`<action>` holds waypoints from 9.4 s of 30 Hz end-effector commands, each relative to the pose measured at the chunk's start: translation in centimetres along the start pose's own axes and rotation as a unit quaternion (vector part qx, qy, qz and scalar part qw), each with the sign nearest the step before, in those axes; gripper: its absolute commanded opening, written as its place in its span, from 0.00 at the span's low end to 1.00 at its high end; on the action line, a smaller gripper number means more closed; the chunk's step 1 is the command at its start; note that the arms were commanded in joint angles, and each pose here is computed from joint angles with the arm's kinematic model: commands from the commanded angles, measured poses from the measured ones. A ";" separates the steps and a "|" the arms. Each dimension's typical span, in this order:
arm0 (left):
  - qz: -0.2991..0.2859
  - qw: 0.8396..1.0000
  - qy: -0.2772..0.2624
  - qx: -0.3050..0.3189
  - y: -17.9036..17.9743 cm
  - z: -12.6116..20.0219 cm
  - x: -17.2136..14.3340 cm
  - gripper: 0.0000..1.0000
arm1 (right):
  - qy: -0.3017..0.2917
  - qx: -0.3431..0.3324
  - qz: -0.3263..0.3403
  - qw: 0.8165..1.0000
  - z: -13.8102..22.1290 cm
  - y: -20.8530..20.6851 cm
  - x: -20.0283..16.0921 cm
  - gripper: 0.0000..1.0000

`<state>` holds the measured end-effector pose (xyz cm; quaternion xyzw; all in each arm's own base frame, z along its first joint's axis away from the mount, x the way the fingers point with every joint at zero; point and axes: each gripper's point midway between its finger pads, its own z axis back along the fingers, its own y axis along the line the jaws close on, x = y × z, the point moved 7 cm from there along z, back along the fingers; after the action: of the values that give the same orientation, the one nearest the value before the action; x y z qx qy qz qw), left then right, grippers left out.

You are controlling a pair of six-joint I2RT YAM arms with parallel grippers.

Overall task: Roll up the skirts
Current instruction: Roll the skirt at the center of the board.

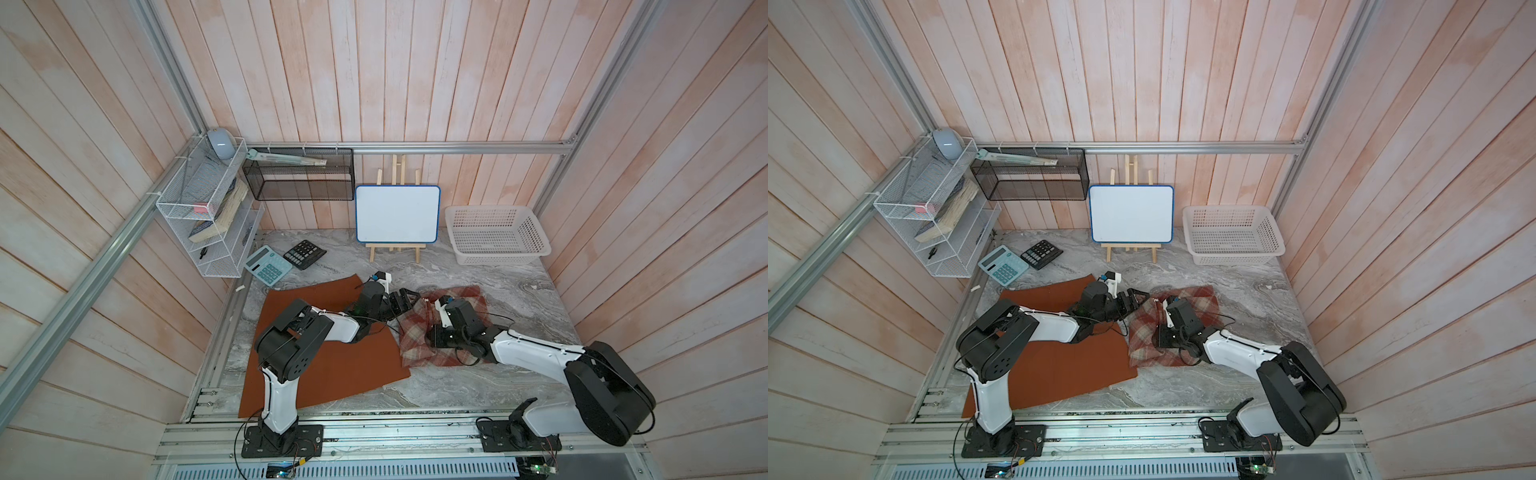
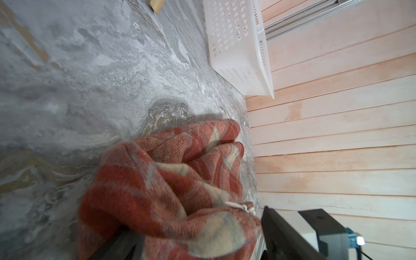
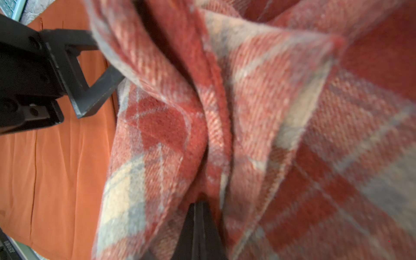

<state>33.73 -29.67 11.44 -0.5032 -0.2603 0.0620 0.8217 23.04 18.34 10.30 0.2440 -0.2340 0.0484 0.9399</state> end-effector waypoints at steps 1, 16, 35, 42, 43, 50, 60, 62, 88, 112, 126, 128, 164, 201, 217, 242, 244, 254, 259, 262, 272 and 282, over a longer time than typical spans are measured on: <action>-0.014 1.000 -0.017 0.008 -0.7 -0.1 0.9 0.86 | -0.004 -0.007 0.015 1.000 1.8 0.8 0.7 0.00; -0.034 0.999 -0.013 0.011 -2.2 1.1 1.0 0.86 | -0.048 0.016 0.054 0.997 1.7 2.8 6.7 0.00; -0.046 0.992 0.116 -0.002 -3.1 6.3 -2.1 0.93 | 0.011 -0.011 0.012 1.000 -3.6 -2.8 3.7 0.00; -0.008 0.982 0.175 0.067 1.5 5.6 -4.7 0.86 | 0.006 0.004 0.013 1.000 -3.0 -2.2 3.9 0.00; -0.004 0.981 0.177 0.075 1.9 5.6 -5.0 0.86 | 0.005 0.006 0.013 1.000 -3.0 -2.2 4.0 0.00; 0.004 0.985 0.163 0.064 2.6 5.4 -6.1 0.84 | 0.009 0.013 0.009 1.000 -3.0 -2.2 3.6 0.00; 0.003 0.987 0.158 0.041 2.9 3.1 -6.0 0.68 | 0.011 0.019 0.001 1.000 -3.0 -2.3 3.0 0.00; 0.006 0.986 0.161 0.033 3.0 3.0 -6.3 0.53 | 0.011 0.022 0.000 1.000 -3.0 -2.3 3.0 0.00; -0.088 0.967 0.197 0.138 -1.0 8.6 -3.5 0.00 | -0.079 0.013 0.013 0.997 3.2 -0.4 5.7 0.00; -0.138 0.964 0.137 0.179 -3.8 10.8 -1.6 0.00 | 0.027 0.113 0.009 0.993 -5.5 3.9 0.7 0.00; -0.148 0.928 0.160 0.301 -2.7 9.8 -0.8 0.00 | -0.064 0.048 0.024 0.997 1.6 3.8 3.2 0.00; -0.149 0.919 0.172 0.322 -2.1 9.8 -0.8 0.00 | -0.089 0.018 0.015 0.996 2.5 2.3 3.4 0.00; -0.185 0.885 0.190 0.382 -7.1 -0.4 -3.5 0.00 | -0.004 0.008 -0.017 1.000 -2.3 -2.9 -1.6 0.00; -0.146 0.950 0.172 0.217 -9.2 -4.7 -6.8 0.55 | -0.109 -0.061 -0.056 0.991 5.9 -4.5 -0.1 0.00; -0.106 0.983 0.111 0.104 -10.8 -3.6 -6.9 1.00 | -0.177 -0.002 -0.051 0.983 9.5 -2.5 3.1 0.00; -0.051 0.995 0.074 -0.039 -10.6 -1.0 -8.7 1.00 | -0.164 0.148 -0.020 0.975 4.7 1.8 10.7 0.00; -0.054 0.995 0.068 -0.047 -10.7 -0.9 -8.6 1.00 | -0.160 0.172 -0.019 0.972 4.3 2.1 11.0 0.00; -0.021 0.994 0.037 -0.099 -9.4 0.8 -9.2 1.00 | -0.122 0.261 -0.040 0.957 3.8 2.8 8.8 0.00; -0.020 0.993 0.033 -0.108 -9.9 1.1 -9.0 1.00 | -0.090 0.235 -0.057 0.966 1.9 1.8 6.5 0.00; -0.022 0.993 0.031 -0.110 -10.0 1.3 -9.0 1.00 | -0.075 0.217 -0.060 0.971 0.8 1.2 5.4 0.00; -0.036 0.993 0.020 -0.109 -11.0 3.2 -8.4 1.00 | -0.036 0.115 -0.082 0.989 -1.7 -2.2 2.6 0.00; -0.092 0.992 -0.002 -0.084 -12.3 5.8 -5.5 1.00 | -0.054 0.076 -0.064 0.994 0.6 -3.1 2.6 0.00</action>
<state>23.54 -33.65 22.36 -0.5720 -0.3043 -0.0123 0.7616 26.49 16.35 12.20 0.3710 -0.2834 -0.0043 0.8843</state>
